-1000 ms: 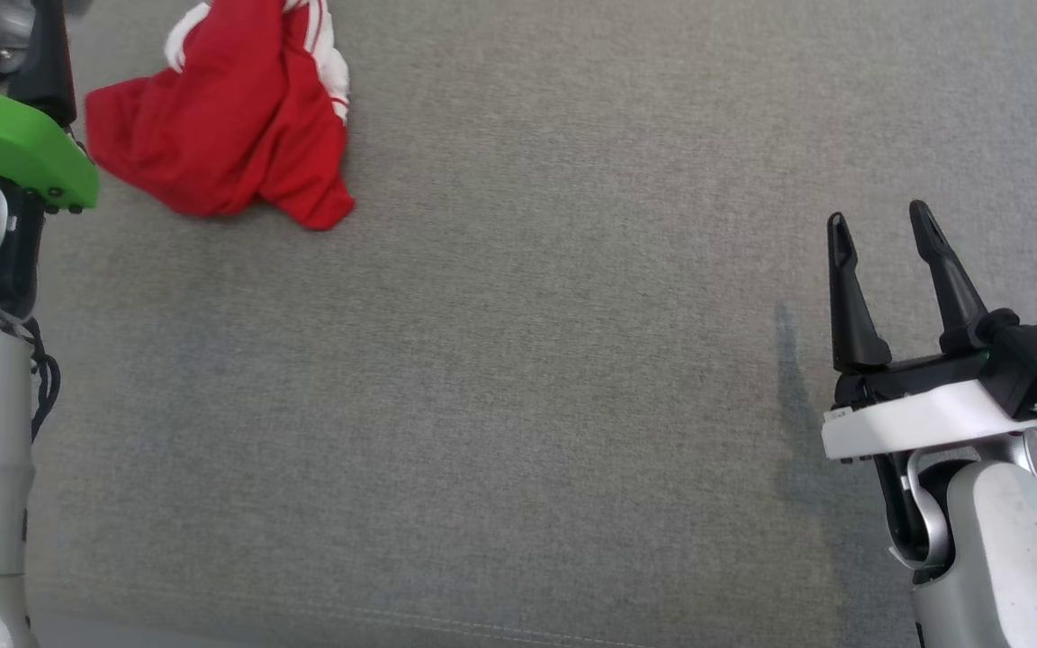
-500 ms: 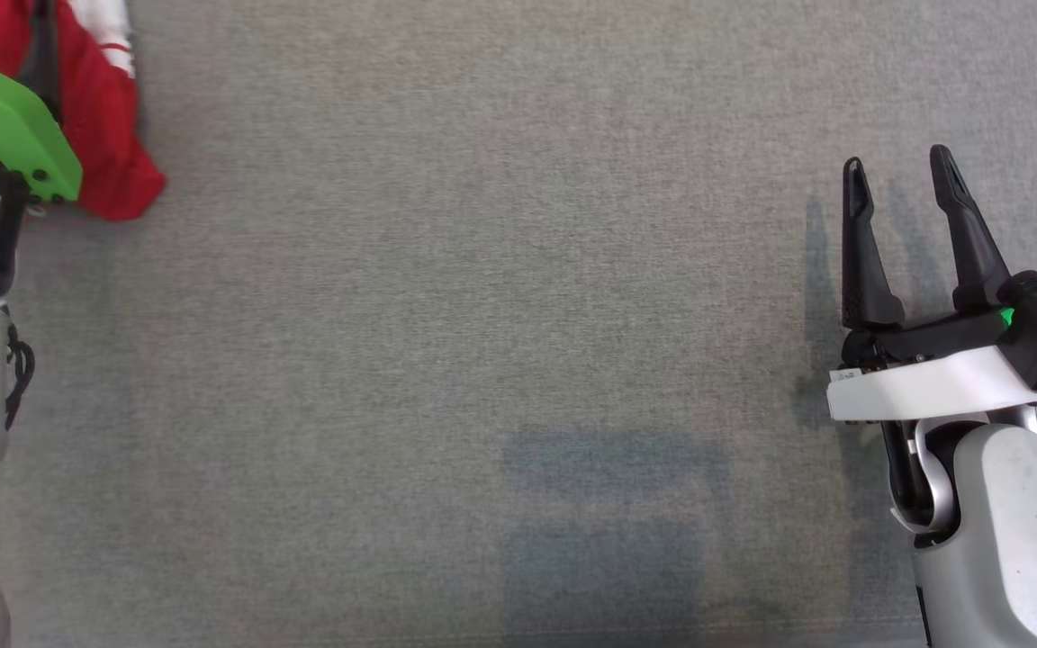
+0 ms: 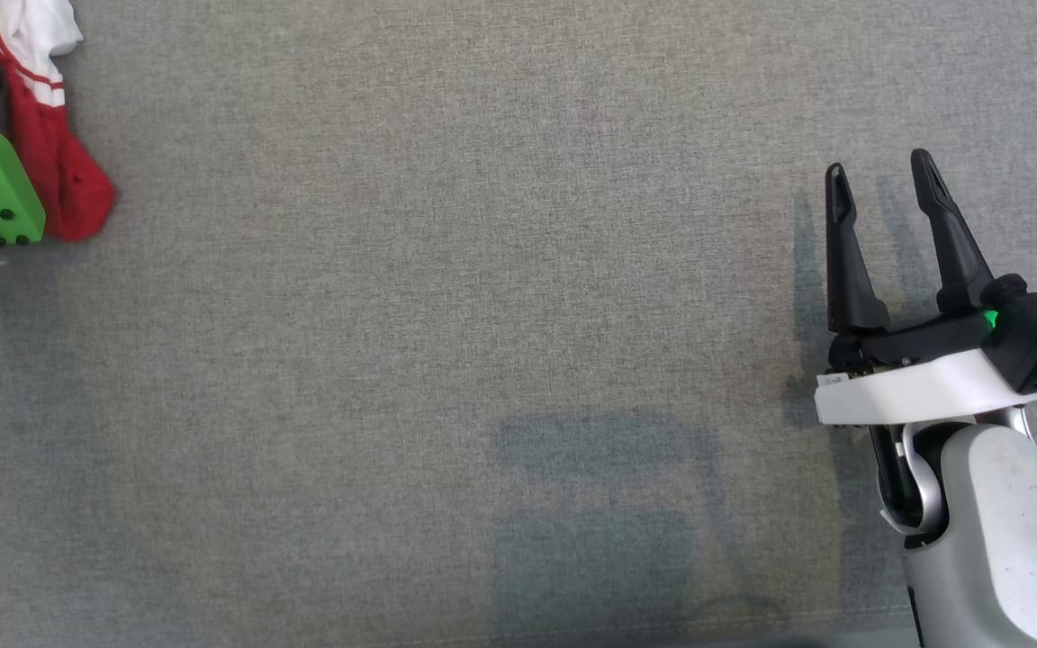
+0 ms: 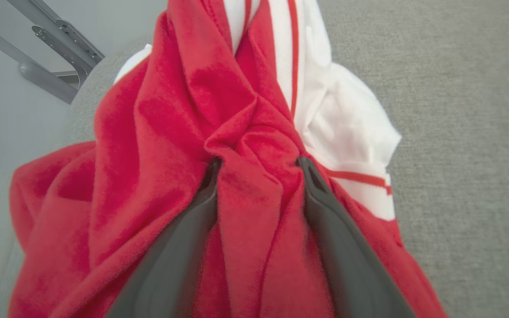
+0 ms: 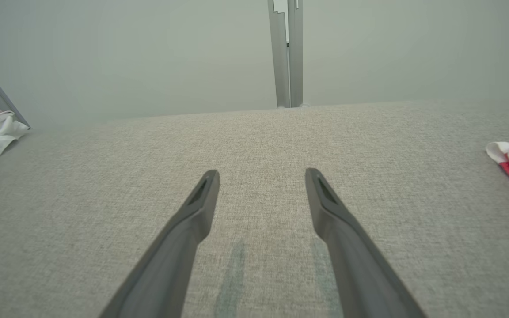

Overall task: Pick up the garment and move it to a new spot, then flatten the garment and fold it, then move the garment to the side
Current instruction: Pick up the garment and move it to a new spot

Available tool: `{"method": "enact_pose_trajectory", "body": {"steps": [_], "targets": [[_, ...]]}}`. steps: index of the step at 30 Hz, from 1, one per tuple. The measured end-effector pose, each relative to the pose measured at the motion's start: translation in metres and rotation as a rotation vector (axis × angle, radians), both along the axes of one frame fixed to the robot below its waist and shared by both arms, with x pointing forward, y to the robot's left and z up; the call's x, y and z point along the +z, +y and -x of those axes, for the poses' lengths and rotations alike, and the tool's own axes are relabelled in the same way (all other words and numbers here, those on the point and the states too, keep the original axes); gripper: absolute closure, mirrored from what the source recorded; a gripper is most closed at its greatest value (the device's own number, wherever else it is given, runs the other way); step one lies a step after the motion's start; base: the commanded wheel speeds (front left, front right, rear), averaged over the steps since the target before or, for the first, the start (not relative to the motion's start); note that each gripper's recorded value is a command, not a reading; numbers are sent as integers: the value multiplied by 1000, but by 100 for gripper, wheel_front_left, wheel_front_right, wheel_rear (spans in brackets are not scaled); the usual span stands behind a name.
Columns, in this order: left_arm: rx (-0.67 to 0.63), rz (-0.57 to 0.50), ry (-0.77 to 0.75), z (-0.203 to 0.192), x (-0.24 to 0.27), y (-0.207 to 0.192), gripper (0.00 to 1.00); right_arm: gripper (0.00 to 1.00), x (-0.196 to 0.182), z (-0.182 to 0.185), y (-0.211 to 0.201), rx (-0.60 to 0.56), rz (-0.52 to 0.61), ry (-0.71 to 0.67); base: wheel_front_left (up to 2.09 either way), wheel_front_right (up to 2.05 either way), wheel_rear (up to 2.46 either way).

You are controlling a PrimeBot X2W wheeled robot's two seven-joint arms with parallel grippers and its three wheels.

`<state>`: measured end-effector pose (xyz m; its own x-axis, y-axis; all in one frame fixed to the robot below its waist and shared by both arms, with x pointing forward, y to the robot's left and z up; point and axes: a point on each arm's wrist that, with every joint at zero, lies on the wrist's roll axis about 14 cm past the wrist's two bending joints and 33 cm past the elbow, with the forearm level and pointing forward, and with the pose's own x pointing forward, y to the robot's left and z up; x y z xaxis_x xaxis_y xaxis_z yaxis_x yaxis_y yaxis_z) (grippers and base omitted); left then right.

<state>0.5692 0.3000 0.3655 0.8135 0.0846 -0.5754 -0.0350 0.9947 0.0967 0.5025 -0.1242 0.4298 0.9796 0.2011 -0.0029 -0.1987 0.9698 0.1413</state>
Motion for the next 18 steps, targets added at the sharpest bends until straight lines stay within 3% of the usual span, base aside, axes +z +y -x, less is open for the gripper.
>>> {"method": "enact_pose_trajectory", "body": {"steps": [1,6,18], "targets": [[5,-5,-9,0,1,1,100,0,1,0,0,1,-1,-5,0,0,0],[-10,-17,-77,-4,17,-1,100,0,13,0,0,-3,-2,-34,0,0,0],[-138,-76,-418,-22,138,-28,100,0,56,23,-11,-35,-25,-107,0,0,0]]}}
